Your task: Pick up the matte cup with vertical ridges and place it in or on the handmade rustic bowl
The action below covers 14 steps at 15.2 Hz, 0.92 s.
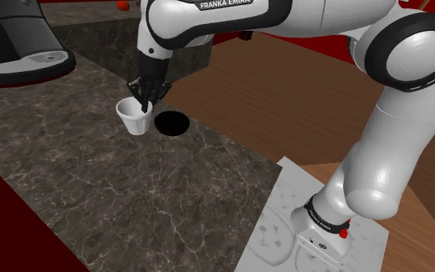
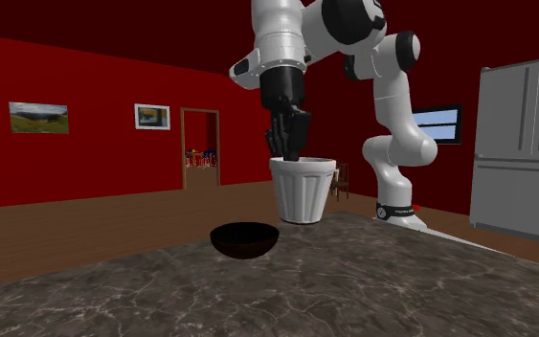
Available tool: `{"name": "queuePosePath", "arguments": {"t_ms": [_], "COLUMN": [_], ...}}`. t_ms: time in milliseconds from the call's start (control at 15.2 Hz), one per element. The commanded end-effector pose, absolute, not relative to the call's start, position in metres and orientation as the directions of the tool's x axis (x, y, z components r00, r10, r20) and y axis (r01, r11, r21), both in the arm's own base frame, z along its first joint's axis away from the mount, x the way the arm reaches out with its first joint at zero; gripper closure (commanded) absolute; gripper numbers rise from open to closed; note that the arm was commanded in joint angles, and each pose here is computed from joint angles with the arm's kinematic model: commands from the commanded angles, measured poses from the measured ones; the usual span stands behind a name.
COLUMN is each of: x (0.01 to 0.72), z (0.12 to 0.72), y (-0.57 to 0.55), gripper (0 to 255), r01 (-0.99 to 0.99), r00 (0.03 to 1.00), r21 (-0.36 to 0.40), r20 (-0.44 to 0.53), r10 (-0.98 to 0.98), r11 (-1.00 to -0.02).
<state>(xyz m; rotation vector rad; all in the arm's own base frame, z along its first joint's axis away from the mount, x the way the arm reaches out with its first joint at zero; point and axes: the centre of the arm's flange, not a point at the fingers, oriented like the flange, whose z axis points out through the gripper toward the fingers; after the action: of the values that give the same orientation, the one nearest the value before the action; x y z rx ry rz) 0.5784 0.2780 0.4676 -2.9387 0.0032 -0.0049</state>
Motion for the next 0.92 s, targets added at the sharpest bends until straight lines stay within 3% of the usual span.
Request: {"name": "queuePosePath", "arguments": {"t_ms": [0,858], "x": [0.579,0.621], "z": [0.473,0.497], "y": [0.277,0.115], "gripper": [255,255], "r01": [-0.002,-0.002], "r00": [1.000,1.000], "r21": [-0.201,-0.202], "r20": [0.003,0.003], "r10": [-0.003,-0.003], "r11": [-0.979,-0.979]}}
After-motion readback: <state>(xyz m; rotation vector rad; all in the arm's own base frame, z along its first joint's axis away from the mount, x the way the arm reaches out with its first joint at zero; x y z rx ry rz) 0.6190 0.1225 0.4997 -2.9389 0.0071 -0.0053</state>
